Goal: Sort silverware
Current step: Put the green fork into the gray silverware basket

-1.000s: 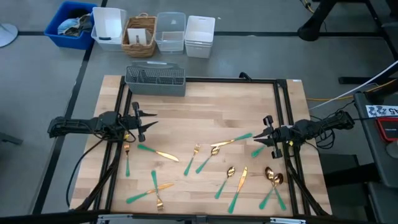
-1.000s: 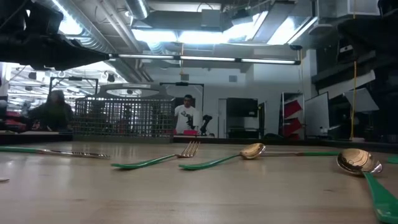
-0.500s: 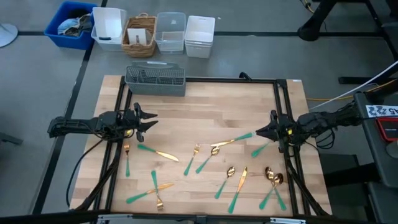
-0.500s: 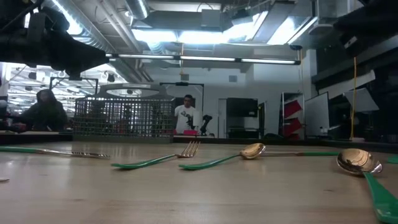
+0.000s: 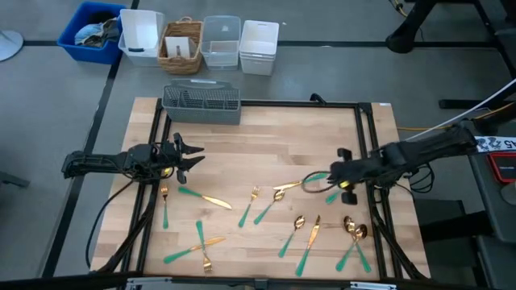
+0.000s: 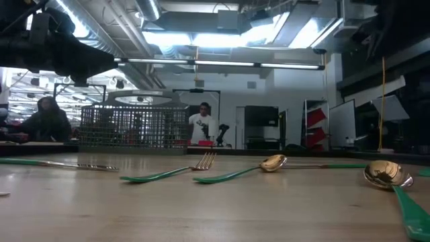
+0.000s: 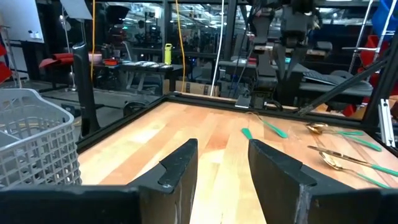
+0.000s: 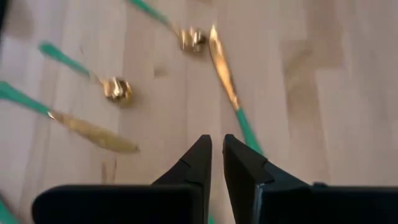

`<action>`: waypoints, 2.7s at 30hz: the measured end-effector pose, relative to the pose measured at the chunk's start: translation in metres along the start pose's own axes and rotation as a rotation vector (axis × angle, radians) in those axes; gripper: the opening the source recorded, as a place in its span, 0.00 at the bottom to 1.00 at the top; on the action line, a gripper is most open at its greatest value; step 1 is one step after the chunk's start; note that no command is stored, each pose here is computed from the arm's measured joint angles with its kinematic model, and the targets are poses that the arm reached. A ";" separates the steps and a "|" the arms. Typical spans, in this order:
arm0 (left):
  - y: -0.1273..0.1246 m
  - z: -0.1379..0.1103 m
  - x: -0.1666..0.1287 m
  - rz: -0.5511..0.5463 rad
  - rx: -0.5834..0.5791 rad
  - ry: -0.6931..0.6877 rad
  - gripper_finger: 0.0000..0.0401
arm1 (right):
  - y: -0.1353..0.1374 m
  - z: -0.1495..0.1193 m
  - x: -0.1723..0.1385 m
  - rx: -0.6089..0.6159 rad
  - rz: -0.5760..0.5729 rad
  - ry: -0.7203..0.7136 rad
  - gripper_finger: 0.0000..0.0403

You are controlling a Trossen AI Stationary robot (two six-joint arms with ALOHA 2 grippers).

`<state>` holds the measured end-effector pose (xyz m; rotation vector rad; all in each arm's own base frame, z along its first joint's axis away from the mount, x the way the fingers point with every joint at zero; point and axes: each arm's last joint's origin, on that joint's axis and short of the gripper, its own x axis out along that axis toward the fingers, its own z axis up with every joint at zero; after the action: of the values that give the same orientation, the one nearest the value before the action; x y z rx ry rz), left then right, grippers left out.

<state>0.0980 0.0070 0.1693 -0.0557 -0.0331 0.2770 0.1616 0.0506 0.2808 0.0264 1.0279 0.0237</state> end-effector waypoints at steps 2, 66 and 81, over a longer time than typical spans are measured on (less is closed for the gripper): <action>0.000 0.000 0.000 0.000 0.000 0.000 0.33 | 0.005 0.008 0.012 0.002 -0.001 0.090 0.13; 0.000 0.000 0.000 0.000 0.000 0.000 0.33 | -0.036 -0.042 0.137 -0.095 0.029 0.912 0.37; 0.000 0.000 0.000 0.000 0.017 0.000 0.33 | -0.037 -0.061 0.142 0.046 -0.024 0.960 0.37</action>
<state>0.0980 0.0070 0.1693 -0.0384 -0.0307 0.2772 0.1825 0.0187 0.1265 0.0460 1.9883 -0.0115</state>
